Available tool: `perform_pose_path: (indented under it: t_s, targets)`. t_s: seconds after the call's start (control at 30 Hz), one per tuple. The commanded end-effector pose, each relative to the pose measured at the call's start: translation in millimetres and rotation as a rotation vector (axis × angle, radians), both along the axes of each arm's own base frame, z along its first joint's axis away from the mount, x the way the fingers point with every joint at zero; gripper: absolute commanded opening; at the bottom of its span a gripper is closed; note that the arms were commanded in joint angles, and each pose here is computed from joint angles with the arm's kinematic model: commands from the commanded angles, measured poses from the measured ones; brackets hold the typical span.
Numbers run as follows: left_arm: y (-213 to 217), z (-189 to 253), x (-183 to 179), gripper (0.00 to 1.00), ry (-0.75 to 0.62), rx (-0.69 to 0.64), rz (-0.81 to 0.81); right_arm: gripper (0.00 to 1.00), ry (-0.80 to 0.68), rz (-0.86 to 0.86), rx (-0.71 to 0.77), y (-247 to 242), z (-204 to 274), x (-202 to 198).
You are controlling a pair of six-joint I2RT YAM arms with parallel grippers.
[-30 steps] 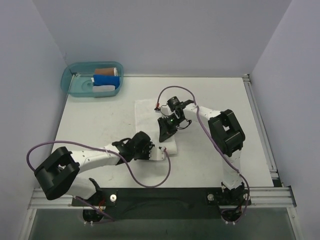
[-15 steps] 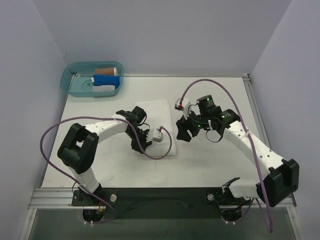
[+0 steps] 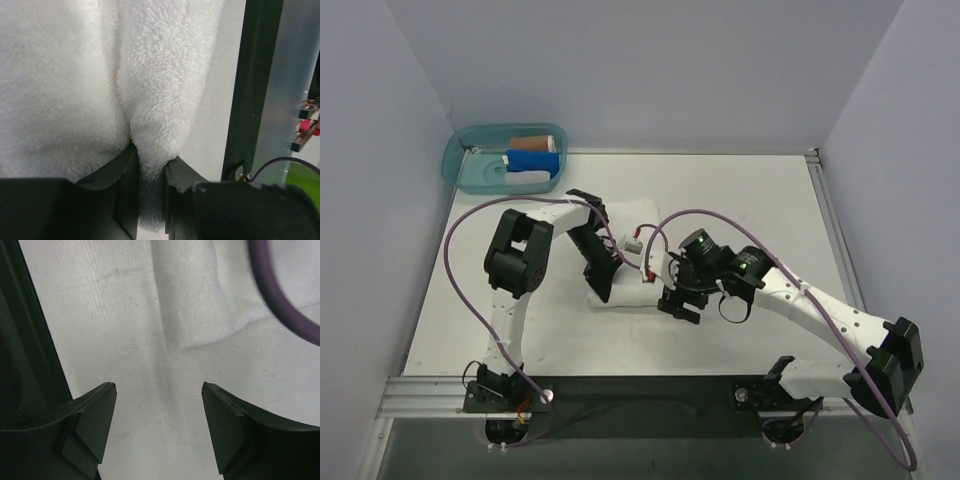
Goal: Roll the towels
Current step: Roll the towel
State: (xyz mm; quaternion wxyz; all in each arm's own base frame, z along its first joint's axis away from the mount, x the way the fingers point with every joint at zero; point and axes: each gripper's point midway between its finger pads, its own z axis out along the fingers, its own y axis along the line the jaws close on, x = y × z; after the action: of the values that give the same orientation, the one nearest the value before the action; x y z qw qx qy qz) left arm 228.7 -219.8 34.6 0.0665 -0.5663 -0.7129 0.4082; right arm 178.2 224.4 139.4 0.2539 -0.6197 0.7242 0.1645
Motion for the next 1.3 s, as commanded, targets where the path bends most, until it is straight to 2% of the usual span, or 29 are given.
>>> perform_pose_path:
  t_s: [0.0,0.13,0.17,0.2,0.33,0.43,0.53,0.63,0.67,0.73,0.77,0.83,0.87,0.93,0.97,1.07,1.1,1.17,1.2,1.27]
  targets:
    - [15.7,-27.1,-6.7,0.17,0.088,0.055,-0.061,0.71,-0.130,0.025,-0.068,7.0,-8.9,13.8]
    - [16.4,-30.4,-2.4,0.17,0.099,0.063,-0.071,0.75,-0.200,0.047,-0.064,42.3,-18.8,33.5]
    - [17.3,-31.9,-2.0,0.17,0.101,0.065,-0.073,0.90,-0.220,0.051,-0.068,47.0,-20.8,38.8]
    - [18.1,-34.9,-2.1,0.17,0.109,0.070,-0.072,1.00,-0.244,0.077,-0.078,52.7,-23.5,42.2]
    - [22.4,-39.0,-0.9,0.20,0.120,0.076,-0.054,1.00,-0.331,0.148,-0.106,71.6,-35.9,57.3]
    - [25.6,-40.8,0.7,0.20,0.119,0.073,-0.043,0.98,-0.333,0.200,-0.113,75.4,-50.3,54.7]
    - [27.9,-42.8,2.6,0.20,0.124,0.073,-0.032,0.92,-0.347,0.240,-0.132,73.5,-73.2,54.7]
    - [27.0,-43.2,4.4,0.21,0.122,0.068,-0.024,0.81,-0.347,0.253,-0.151,71.6,-95.6,58.8]
    - [26.9,-41.9,5.2,0.21,0.120,0.065,-0.021,0.71,-0.329,0.249,-0.159,69.0,-101.9,58.7]
    - [26.9,-40.9,5.8,0.21,0.118,0.059,-0.018,0.61,-0.279,0.239,-0.161,65.7,-114.2,57.3]
    - [27.3,-39.1,6.4,0.21,0.115,0.056,-0.015,0.52,-0.256,0.202,-0.158,60.7,-116.9,62.8]
    - [28.4,-38.0,3.8,0.22,0.120,0.050,-0.011,0.43,-0.207,0.170,-0.153,55.2,-121.7,65.6]
    - [29.1,-35.4,3.2,0.23,0.119,0.046,-0.007,0.31,-0.151,0.135,-0.132,51.3,-122.2,65.4]
    - [30.0,-32.1,-2.5,0.23,0.140,0.032,0.015,0.16,-0.071,0.112,-0.106,48.8,-114.3,59.1]
    - [30.0,-28.2,-3.4,0.24,0.139,0.023,0.028,0.02,-0.013,0.116,-0.070,50.0,-111.0,51.6]
    - [29.6,-20.3,-10.0,0.27,0.169,0.015,0.097,0.00,0.130,0.121,-0.064,45.7,-98.7,29.7]
    - [29.0,-20.3,-9.4,0.30,0.169,0.009,0.119,0.00,0.227,0.133,-0.078,39.7,-100.3,12.1]
    - [28.6,-16.1,-15.9,0.36,0.217,0.008,0.175,0.00,0.303,0.147,-0.072,41.8,-92.8,5.7]
    - [28.5,-16.4,-14.7,0.40,0.219,0.003,0.197,0.00,0.403,0.146,-0.100,34.3,-97.8,-6.9]
    - [32.1,-14.0,-11.5,0.43,0.241,-0.003,0.277,0.00,0.465,0.164,-0.103,34.9,-94.5,-10.0]
